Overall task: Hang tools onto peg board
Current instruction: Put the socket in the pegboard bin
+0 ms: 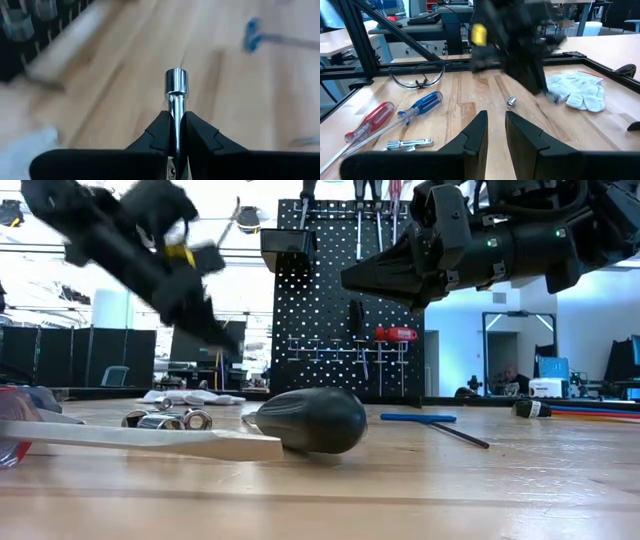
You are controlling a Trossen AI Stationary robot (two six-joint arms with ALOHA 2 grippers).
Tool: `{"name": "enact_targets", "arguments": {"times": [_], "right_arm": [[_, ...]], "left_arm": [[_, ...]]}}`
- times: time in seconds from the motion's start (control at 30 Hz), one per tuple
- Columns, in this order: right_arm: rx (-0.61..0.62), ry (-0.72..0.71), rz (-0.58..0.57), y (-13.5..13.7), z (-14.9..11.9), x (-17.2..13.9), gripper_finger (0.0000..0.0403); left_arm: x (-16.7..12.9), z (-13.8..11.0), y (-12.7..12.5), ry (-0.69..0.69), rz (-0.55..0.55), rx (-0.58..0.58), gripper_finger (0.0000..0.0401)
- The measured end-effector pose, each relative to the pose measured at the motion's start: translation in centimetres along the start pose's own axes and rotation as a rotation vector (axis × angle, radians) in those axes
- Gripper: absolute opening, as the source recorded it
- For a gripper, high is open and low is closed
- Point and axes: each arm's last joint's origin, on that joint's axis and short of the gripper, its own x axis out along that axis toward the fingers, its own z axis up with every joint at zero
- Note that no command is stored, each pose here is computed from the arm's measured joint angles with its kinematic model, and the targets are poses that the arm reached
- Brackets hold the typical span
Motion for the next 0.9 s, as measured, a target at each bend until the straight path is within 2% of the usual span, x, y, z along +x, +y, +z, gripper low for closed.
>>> {"name": "enact_targets", "arguments": {"times": [0.17,0.27,0.37,0.53,0.63,0.77,0.9], "right_arm": [[0.002,0.000,0.000,0.0,0.0,0.0,0.0076],[0.003,-0.001,0.000,0.0,0.0,0.0,0.0076],[0.003,-0.001,0.000,0.0,0.0,0.0,0.0076],[0.004,-0.004,0.000,0.0,0.0,0.0,0.0076],[0.003,-0.003,0.000,0.0,0.0,0.0,0.0076],[0.002,-0.001,0.002,0.0,0.0,0.0,0.0076],[0.002,0.000,0.002,0.0,0.0,0.0,0.0076]], "left_arm": [[-4.0,5.8,-2.5,-0.273,0.103,0.072,0.0028],[-5.8,9.7,-3.3,-0.353,0.176,0.101,0.0028],[-7.2,14.2,-3.0,-0.395,0.268,0.121,0.0028],[-8.0,20.3,-0.2,-0.316,0.431,0.118,0.0028],[-7.8,22.8,2.0,-0.238,0.506,0.091,0.0031],[-6.5,24.7,4.4,-0.145,0.574,0.070,0.0035],[-4.5,25.2,5.7,-0.060,0.572,0.059,0.0036]]}}
